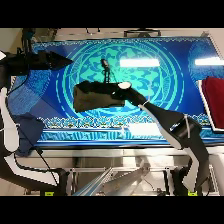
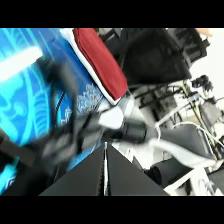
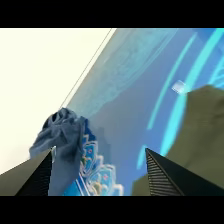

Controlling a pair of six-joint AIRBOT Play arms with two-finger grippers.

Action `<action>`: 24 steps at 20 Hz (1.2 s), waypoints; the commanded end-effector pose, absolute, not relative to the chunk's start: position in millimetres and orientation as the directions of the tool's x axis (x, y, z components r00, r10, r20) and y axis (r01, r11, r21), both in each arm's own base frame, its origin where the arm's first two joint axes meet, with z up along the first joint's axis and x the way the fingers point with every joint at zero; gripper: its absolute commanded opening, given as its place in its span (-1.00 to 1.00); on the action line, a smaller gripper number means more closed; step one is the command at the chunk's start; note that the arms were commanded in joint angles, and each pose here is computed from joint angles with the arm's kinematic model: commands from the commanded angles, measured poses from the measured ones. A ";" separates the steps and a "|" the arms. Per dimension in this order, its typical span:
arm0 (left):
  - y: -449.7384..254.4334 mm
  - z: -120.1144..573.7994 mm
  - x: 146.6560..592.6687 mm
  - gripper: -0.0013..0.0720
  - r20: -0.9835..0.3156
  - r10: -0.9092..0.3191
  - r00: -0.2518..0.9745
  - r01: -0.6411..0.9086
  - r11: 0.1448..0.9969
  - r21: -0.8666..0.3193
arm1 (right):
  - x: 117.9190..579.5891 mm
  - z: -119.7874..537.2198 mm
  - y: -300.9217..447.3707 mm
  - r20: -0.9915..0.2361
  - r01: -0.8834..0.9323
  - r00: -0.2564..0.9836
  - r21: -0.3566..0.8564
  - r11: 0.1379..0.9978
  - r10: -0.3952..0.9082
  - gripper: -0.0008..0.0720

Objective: Fold the shirts.

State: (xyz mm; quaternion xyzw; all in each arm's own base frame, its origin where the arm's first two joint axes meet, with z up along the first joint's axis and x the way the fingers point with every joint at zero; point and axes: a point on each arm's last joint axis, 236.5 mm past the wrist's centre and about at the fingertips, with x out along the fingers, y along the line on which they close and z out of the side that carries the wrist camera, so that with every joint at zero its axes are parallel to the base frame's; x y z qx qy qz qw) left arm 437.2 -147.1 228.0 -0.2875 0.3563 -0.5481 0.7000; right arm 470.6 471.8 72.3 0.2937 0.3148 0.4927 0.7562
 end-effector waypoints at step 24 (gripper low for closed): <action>-167.5 240.1 408.4 -0.92 -0.149 -0.988 0.044 0.619 0.144 -0.772 | 486.7 -76.6 334.6 -0.541 -0.103 0.109 0.828 0.551 0.834 -0.87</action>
